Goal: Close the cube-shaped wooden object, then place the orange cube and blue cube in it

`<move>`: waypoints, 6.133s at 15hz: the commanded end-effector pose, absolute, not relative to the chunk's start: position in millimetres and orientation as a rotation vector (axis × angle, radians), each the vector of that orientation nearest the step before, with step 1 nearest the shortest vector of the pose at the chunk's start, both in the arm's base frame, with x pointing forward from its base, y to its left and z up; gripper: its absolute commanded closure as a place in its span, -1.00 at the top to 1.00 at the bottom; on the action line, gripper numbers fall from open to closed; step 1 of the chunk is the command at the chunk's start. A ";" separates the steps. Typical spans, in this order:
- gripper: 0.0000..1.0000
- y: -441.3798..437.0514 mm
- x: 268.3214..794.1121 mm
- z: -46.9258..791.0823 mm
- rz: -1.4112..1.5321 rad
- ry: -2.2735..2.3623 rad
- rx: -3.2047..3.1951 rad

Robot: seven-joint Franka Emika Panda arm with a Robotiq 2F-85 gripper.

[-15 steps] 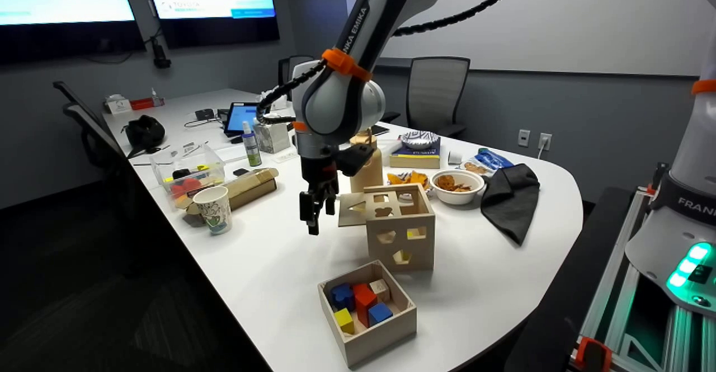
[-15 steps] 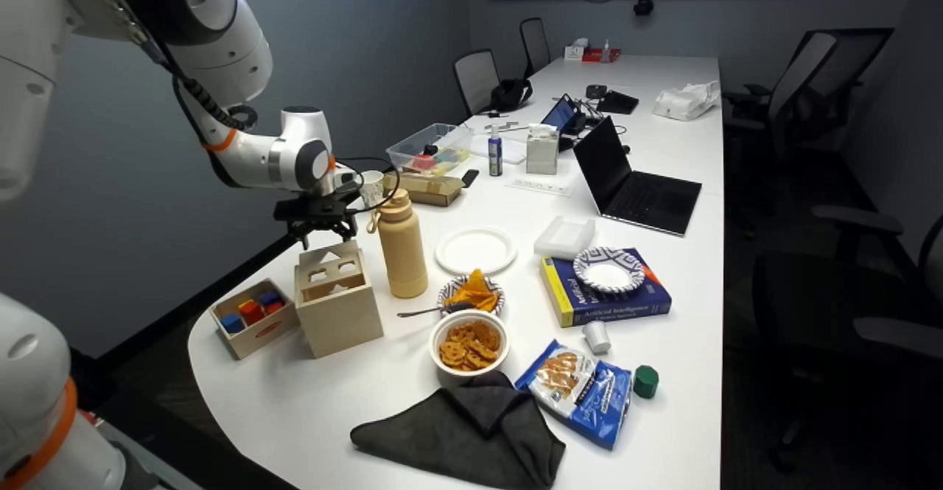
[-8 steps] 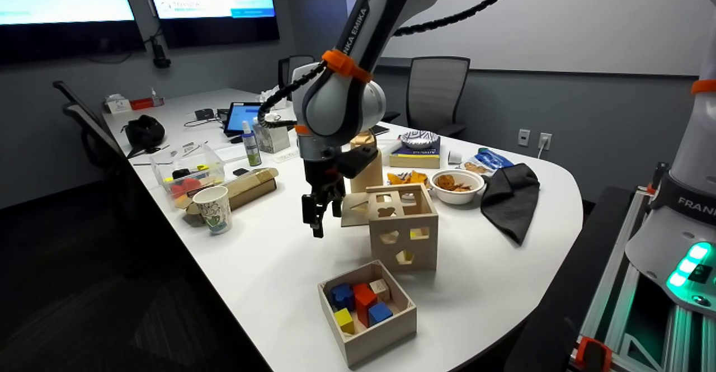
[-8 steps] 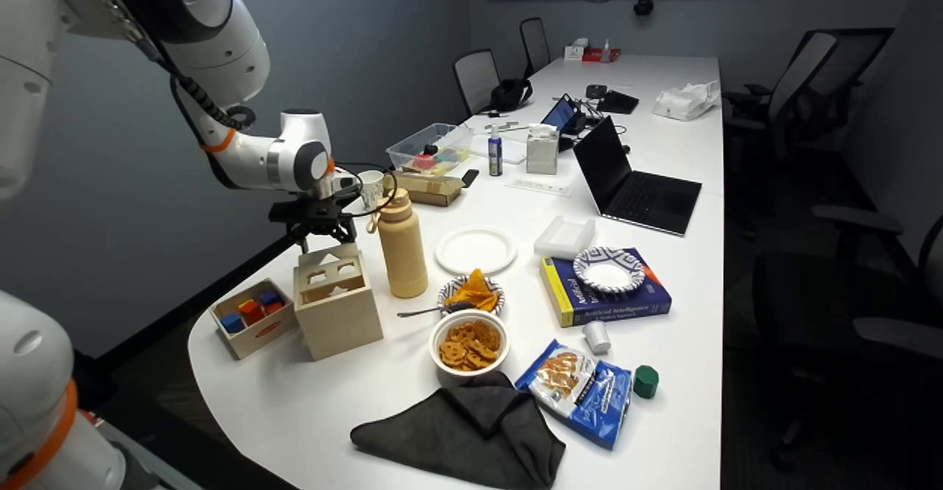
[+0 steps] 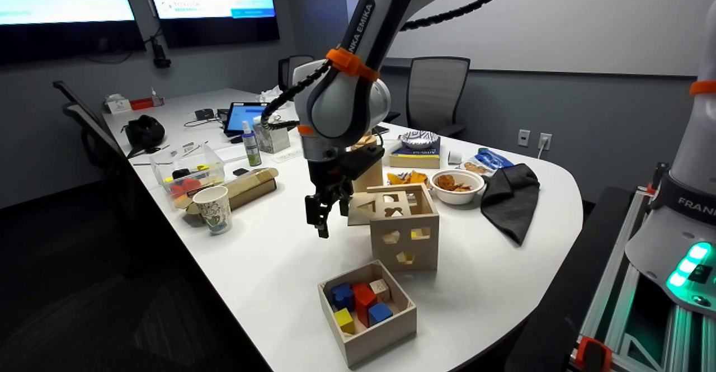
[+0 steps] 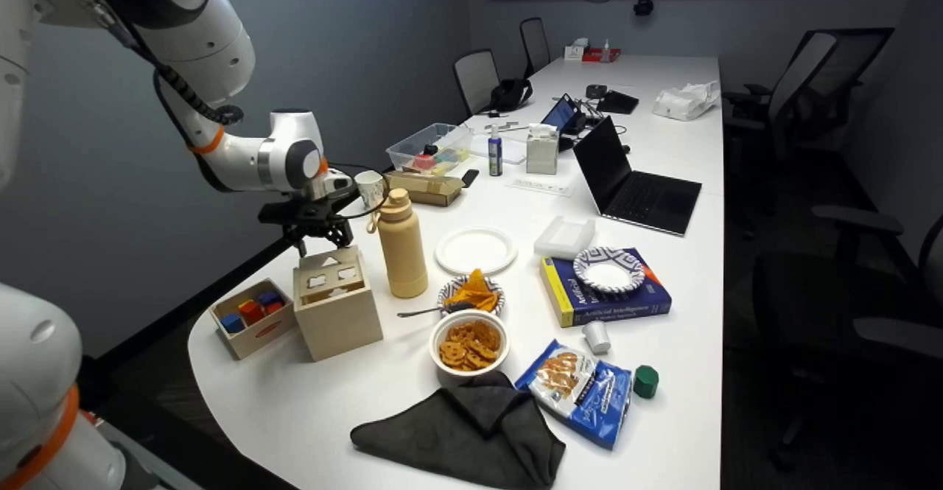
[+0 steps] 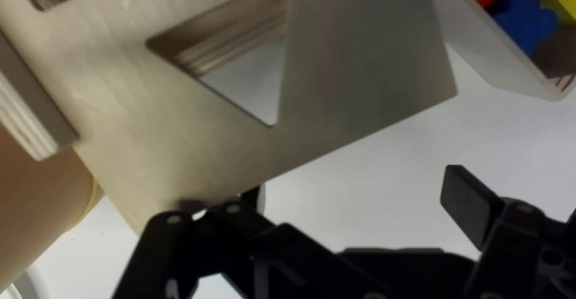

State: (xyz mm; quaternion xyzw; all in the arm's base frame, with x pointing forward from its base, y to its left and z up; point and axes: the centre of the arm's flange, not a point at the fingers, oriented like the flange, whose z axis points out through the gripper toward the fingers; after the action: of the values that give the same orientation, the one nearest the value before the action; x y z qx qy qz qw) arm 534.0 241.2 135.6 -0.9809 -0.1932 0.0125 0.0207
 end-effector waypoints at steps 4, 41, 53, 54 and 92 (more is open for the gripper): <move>1.00 236.8 508.3 160.8 0.027 -0.524 -3.120; 1.00 305.0 431.5 179.9 0.271 -0.119 -3.055; 1.00 307.7 407.2 146.5 0.346 0.012 -3.102; 1.00 308.7 403.9 142.2 0.358 0.017 -3.106; -0.83 340.6 390.8 132.6 0.379 0.174 -3.125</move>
State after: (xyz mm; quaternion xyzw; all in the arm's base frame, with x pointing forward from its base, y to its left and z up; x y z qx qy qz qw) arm 397.8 334.7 98.4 -0.9915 0.0432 0.1230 -0.0024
